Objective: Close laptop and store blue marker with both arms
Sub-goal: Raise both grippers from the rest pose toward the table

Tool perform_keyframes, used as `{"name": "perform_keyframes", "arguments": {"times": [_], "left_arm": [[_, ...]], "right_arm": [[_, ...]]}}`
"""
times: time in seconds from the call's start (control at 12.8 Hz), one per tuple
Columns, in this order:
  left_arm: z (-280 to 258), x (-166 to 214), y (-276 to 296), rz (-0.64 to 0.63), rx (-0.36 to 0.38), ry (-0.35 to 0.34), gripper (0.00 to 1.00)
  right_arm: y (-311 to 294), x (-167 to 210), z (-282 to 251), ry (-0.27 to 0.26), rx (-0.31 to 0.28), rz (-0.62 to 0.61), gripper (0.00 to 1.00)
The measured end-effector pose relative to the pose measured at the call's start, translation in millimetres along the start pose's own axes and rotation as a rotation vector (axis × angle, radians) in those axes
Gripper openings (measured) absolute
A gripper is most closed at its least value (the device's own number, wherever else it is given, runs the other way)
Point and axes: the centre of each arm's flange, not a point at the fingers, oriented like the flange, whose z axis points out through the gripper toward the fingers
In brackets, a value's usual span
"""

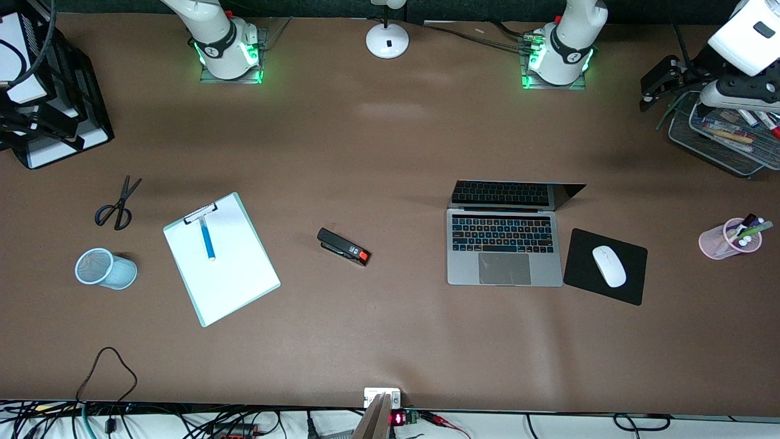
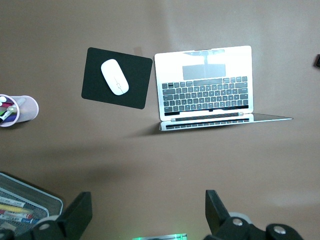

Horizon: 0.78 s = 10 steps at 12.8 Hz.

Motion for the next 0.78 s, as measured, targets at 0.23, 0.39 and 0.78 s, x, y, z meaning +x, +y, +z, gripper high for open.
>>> {"name": "perform_keyframes", "arguments": {"times": [0.23, 0.39, 0.78], "left_arm": [[-0.5, 0.0, 0.0, 0.000, 0.000, 0.001, 1.00], [-1.0, 0.0, -0.2, 0.000, 0.000, 0.002, 1.00], [15.7, 5.1, 1.0, 0.003, -0.001, -0.057, 1.00]], "right_arm": [[0.0, 0.0, 0.1, 0.000, 0.000, 0.000, 1.00], [0.0, 0.0, 0.1, 0.000, 0.000, 0.000, 1.00], [-1.5, 0.1, 0.3, -0.001, 0.000, -0.002, 1.00]]}}
